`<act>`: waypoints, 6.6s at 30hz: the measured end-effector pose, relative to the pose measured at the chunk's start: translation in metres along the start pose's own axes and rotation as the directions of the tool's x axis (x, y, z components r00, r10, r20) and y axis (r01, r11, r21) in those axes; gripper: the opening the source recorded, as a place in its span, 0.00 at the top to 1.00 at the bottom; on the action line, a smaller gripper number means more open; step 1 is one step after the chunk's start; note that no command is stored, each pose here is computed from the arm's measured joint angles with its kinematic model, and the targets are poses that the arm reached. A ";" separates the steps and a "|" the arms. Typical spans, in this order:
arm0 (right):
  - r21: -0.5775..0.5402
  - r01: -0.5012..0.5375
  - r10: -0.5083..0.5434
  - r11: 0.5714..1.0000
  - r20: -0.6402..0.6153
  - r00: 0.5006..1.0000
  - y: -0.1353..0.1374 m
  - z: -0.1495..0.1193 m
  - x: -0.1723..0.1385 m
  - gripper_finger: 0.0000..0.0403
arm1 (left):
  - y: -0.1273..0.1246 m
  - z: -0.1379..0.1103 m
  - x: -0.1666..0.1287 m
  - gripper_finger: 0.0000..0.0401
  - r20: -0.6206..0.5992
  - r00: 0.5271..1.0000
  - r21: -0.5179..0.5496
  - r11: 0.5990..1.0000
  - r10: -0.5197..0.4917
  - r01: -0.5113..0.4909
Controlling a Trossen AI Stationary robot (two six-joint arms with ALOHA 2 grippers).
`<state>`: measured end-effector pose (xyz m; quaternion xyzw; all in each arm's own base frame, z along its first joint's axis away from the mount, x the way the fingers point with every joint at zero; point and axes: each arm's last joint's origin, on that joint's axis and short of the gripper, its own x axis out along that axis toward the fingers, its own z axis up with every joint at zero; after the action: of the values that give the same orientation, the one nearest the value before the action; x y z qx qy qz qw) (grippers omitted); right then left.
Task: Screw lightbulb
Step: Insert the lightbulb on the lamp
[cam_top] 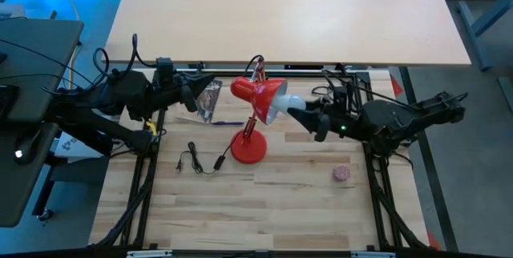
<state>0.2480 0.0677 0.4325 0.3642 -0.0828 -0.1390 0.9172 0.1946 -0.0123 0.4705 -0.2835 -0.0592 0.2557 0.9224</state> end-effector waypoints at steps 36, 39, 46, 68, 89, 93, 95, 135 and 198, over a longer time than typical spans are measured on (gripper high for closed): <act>0.123 0.058 -0.072 0.991 0.109 0.991 0.004 -0.031 0.030 0.37 | 0.002 0.000 0.001 1.00 0.027 0.999 0.048 0.998 0.047 -0.048; 0.145 0.057 -0.073 0.988 0.110 0.991 0.003 -0.031 0.032 0.37 | 0.003 0.001 0.002 1.00 0.032 0.998 0.049 0.997 0.056 -0.058; 0.160 0.075 -0.098 0.984 0.144 0.985 0.000 -0.028 0.034 0.37 | 0.004 0.002 0.003 1.00 0.037 0.997 0.052 0.997 0.061 -0.063; 0.237 0.043 -0.075 0.971 0.131 0.989 -0.001 -0.026 0.036 0.37 | 0.012 -0.014 0.024 1.00 0.025 0.974 0.194 0.954 0.227 -0.227; 0.230 0.045 -0.072 0.972 0.111 0.991 -0.003 -0.028 0.039 0.37 | 0.021 -0.003 0.031 1.00 -0.198 0.977 0.272 0.953 -0.080 0.134; 0.241 0.048 -0.077 0.969 0.115 0.990 -0.003 -0.028 0.039 0.37 | 0.028 0.005 0.036 1.00 -0.223 0.963 0.243 0.949 -0.149 0.203; 0.246 0.048 -0.078 0.968 0.116 0.990 -0.003 -0.028 0.039 0.37 | 0.031 0.007 0.038 1.00 -0.241 0.955 0.232 0.945 -0.175 0.232; 0.231 0.044 -0.068 0.972 0.098 0.993 -0.003 -0.028 0.038 0.37 | 0.030 0.004 0.051 1.00 -0.311 0.900 0.184 0.909 -0.307 0.373; -0.431 -0.078 0.051 0.899 -0.074 0.996 -0.015 0.019 0.002 0.37 | 0.020 0.011 0.036 1.00 -0.231 0.913 0.105 0.924 -0.336 0.367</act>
<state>0.2419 0.0446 0.4357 0.1520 -0.0341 -0.1123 0.9814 0.2140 0.0259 0.4672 -0.2253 0.0066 0.0576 0.9726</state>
